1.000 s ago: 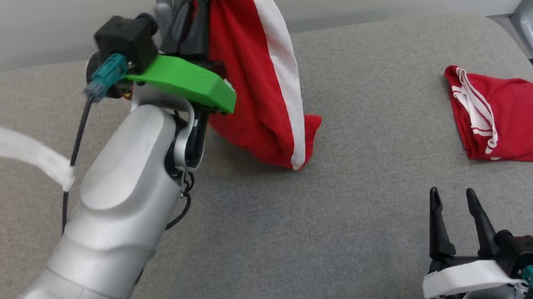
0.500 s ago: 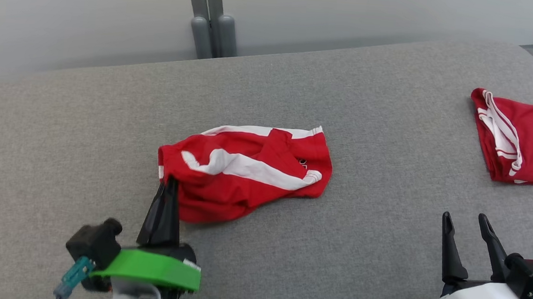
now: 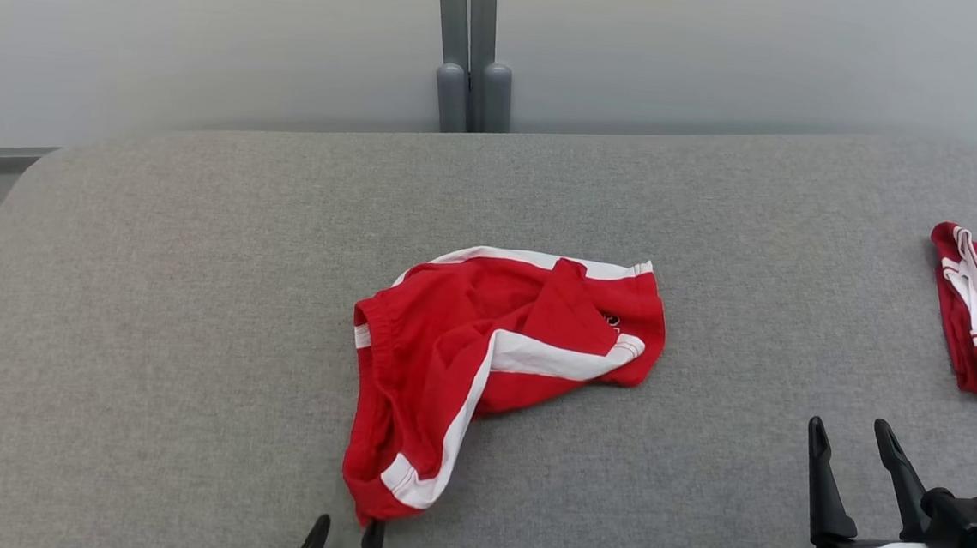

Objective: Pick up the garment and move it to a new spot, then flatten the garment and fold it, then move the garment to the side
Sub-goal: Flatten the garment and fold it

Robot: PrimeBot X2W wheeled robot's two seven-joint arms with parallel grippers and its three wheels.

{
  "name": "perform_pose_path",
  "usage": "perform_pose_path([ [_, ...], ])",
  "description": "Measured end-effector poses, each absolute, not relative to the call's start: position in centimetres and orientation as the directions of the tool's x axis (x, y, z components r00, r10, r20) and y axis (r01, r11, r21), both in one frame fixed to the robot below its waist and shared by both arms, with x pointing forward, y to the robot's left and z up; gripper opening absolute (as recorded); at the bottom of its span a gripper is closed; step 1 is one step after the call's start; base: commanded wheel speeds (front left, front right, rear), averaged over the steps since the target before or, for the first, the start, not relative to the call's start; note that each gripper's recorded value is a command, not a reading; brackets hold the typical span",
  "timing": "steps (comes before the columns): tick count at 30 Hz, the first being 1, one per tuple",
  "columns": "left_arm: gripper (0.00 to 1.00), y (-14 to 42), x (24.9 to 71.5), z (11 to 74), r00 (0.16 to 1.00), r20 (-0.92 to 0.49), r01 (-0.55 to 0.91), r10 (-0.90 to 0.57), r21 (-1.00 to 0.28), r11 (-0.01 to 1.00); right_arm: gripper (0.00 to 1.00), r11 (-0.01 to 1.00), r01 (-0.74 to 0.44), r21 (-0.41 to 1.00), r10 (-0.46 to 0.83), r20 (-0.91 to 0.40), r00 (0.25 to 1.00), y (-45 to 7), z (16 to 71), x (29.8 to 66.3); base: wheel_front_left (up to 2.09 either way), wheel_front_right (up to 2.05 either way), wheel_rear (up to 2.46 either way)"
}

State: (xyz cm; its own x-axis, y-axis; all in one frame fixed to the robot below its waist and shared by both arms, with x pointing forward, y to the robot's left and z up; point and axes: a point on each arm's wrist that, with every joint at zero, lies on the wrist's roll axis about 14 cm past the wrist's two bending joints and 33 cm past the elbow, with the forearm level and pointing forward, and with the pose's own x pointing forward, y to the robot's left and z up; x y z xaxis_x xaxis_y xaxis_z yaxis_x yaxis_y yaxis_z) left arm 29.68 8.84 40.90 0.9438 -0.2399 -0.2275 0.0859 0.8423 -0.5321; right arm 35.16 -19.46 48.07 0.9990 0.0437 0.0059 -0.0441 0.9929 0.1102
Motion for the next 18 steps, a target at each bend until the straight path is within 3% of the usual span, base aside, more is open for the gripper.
perform_pose_path([
  [5,1.00,13.0,29.5,40.9,0.967,-0.239,-0.026,-0.089,-0.440,0.898,1.00,0.993,-0.059,0.104,0.057,0.026,0.998,-19.2,48.7,35.0,0.00,0.00,0.00],
  [13,1.00,19.3,28.8,45.0,0.983,-0.122,-0.168,0.137,-0.300,0.939,1.00,0.995,-0.039,0.096,0.035,0.046,0.998,-19.9,49.4,34.3,0.00,0.00,0.00],
  [15,1.00,19.2,29.1,46.0,0.987,-0.087,-0.153,0.133,-0.292,0.944,1.00,0.995,-0.032,0.100,0.027,0.052,0.998,-20.1,49.5,34.3,0.00,0.00,0.00],
  [18,1.00,15.9,30.1,47.3,0.999,-0.040,-0.027,0.016,-0.299,0.954,1.00,0.994,-0.029,0.108,0.024,0.051,0.998,-20.0,49.5,34.2,0.00,0.00,0.00],
])
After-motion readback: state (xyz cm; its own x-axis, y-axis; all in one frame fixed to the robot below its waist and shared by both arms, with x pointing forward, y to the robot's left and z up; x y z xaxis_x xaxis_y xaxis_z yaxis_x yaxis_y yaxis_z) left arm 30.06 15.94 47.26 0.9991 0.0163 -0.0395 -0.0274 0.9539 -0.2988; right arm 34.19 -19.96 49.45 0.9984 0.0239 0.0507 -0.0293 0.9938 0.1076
